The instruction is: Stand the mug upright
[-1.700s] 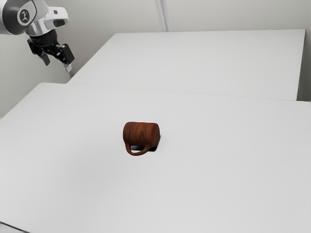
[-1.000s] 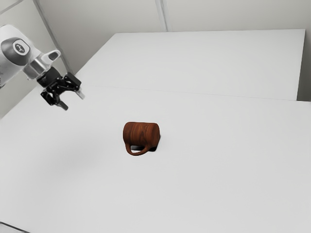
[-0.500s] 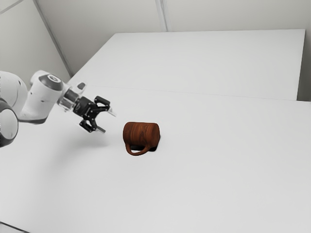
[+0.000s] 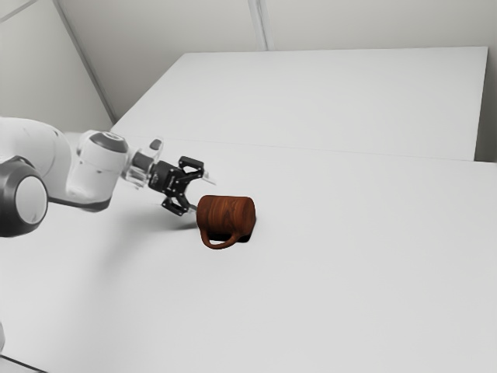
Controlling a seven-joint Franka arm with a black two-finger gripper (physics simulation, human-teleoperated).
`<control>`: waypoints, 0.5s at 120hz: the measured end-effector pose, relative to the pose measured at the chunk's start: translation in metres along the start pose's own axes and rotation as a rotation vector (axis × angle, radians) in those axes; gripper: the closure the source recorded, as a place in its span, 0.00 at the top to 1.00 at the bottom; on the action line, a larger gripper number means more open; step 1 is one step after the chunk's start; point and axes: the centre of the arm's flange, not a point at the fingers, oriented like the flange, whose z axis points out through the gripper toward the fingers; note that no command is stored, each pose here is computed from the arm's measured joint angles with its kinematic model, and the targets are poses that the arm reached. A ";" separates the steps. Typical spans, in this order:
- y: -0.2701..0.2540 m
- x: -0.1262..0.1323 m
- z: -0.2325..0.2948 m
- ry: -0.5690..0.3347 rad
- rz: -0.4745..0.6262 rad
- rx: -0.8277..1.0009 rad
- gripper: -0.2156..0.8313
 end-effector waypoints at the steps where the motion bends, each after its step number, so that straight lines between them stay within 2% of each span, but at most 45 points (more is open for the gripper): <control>1: 0.000 0.000 0.001 0.001 0.000 -0.003 0.79; 24: 0.001 0.002 0.015 0.008 -0.009 -0.047 0.77; 44: 0.004 0.003 0.016 0.019 -0.007 -0.051 0.37; 60: 0.016 0.003 0.023 0.019 0.008 -0.055 0.19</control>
